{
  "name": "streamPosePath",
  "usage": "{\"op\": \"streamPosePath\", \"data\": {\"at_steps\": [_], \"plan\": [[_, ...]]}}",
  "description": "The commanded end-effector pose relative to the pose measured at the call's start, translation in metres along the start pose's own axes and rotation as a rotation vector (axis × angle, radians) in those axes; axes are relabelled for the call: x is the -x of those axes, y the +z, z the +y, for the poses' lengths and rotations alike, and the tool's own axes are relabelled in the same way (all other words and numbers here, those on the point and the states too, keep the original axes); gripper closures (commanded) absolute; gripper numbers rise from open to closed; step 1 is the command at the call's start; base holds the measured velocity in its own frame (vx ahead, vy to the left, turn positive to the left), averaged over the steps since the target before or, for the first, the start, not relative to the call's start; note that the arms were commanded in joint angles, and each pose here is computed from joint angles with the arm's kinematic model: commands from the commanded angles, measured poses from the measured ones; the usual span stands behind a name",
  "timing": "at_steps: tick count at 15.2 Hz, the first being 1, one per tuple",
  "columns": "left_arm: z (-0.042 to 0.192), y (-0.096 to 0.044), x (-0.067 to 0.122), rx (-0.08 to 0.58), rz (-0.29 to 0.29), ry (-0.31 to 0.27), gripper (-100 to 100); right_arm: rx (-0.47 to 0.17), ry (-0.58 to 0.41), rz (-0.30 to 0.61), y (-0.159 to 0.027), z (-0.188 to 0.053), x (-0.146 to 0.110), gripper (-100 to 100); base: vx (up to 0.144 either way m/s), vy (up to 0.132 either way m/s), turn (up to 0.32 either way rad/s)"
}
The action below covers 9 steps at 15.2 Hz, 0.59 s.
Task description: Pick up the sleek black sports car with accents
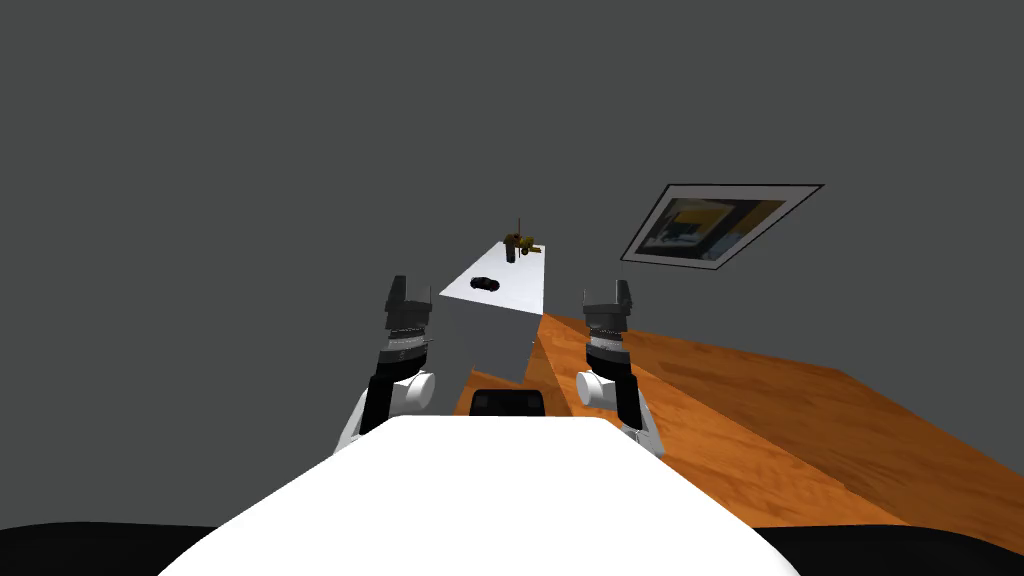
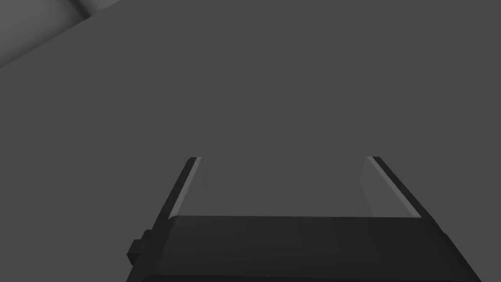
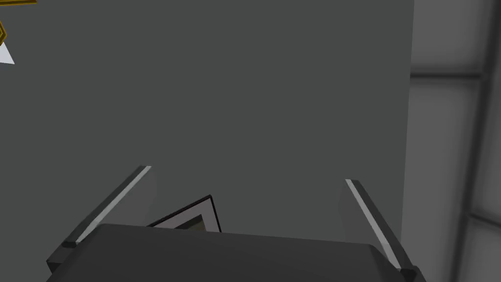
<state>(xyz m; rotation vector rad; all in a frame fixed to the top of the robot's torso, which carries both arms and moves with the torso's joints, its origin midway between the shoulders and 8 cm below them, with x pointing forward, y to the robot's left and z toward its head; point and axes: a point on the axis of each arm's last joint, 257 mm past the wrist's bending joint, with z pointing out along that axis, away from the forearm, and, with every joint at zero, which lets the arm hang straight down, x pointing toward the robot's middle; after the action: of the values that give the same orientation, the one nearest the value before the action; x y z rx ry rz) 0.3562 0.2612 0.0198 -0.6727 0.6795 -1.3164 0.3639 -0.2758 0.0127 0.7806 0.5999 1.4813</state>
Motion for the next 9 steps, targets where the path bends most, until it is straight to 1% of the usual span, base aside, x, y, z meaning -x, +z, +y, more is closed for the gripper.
{"op": "streamPosePath", "data": {"at_steps": [1,2,3,4,5,7,8,9], "plan": [[0.007,-0.004,0.0,0.02,0.025,0.012,-100,0.0,0.0,0.0,0.0,0.0,0.0,0,-0.005,-0.027,-0.015],[0.014,-0.008,0.002,0.041,0.042,0.02,-100,0.0,0.0,0.0,0.0,0.0,0.0,0,-0.01,-0.078,-0.026],[0.023,-0.014,0.005,0.068,0.058,0.028,-100,0.0,0.0,0.0,0.0,0.0,0.0,0,-0.003,-0.127,-0.031],[0.034,-0.021,0.009,0.102,0.071,0.036,-100,0.0,0.0,0.0,0.0,0.0,0.0,0,-0.018,-0.195,-0.043],[0.034,-0.021,0.009,0.102,0.073,0.037,-100,0.0,0.0,0.0,0.0,0.0,0.0,0,-0.035,-0.197,-0.015],[0.06,-0.04,0.024,0.186,0.095,0.052,-100,0.0,0.001,0.0,0.0,0.0,0.0,0,-0.017,-0.211,-0.036],[0.06,-0.04,0.023,0.186,0.098,0.054,-100,0.0,0.001,0.0,0.0,0.0,0.0,0,-0.005,-0.208,-0.025],[0.074,-0.052,0.033,0.236,0.108,0.062,-100,0.0,0.001,0.0,0.0,0.0,0.0,0,-0.017,-0.18,-0.038]]}}
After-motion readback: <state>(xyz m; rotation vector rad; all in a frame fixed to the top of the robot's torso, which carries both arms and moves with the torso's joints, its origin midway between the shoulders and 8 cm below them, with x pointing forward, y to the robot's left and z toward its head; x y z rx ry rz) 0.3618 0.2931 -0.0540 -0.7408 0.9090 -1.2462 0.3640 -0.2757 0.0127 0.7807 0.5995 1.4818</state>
